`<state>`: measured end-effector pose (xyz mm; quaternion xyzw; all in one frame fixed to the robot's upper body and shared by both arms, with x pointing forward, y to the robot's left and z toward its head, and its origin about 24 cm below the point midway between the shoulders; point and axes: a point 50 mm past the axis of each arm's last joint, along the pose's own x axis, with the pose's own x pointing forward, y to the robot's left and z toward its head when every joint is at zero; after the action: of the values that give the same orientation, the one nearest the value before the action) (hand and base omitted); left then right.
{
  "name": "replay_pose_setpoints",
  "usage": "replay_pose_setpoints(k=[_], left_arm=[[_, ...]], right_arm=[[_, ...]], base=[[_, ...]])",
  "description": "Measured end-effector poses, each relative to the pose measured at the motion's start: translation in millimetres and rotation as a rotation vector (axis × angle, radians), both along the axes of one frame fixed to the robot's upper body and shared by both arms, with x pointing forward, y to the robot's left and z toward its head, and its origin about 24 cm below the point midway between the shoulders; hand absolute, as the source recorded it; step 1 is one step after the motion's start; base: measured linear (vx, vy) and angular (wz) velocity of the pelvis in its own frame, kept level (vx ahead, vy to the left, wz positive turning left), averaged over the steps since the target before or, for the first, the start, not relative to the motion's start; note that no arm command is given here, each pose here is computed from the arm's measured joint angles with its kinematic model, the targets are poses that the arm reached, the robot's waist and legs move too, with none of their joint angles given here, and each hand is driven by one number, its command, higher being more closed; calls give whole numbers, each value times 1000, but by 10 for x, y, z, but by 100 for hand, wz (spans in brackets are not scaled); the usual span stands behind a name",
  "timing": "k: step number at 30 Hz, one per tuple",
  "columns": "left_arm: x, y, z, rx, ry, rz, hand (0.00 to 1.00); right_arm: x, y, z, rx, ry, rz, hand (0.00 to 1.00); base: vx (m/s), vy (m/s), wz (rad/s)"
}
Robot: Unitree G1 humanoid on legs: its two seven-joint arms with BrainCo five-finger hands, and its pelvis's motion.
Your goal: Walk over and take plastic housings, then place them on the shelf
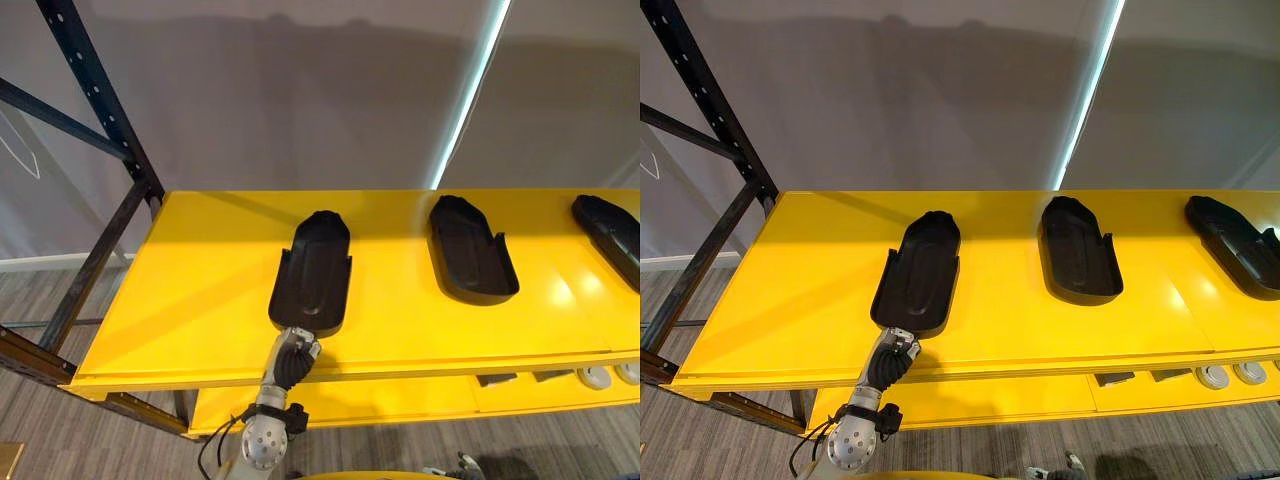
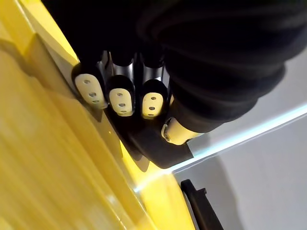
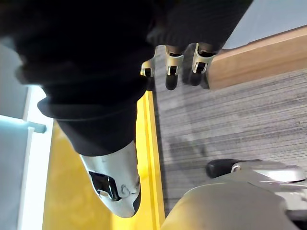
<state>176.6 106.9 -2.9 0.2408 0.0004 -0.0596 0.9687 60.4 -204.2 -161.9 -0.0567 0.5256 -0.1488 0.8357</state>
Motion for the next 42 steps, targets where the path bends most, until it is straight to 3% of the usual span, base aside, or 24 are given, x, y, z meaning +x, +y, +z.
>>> replay_pose_setpoints(k=[38,42], left_arm=[[423,47,12,13,-17,62,100],[385,69,339,-42,-147,61,100]], right_arm=[[62,-11,5,2,-4,-23,0],[69,-9,5,2,-6,-22,0]], base=[[-9,-12,-1],[-8,-22,8]])
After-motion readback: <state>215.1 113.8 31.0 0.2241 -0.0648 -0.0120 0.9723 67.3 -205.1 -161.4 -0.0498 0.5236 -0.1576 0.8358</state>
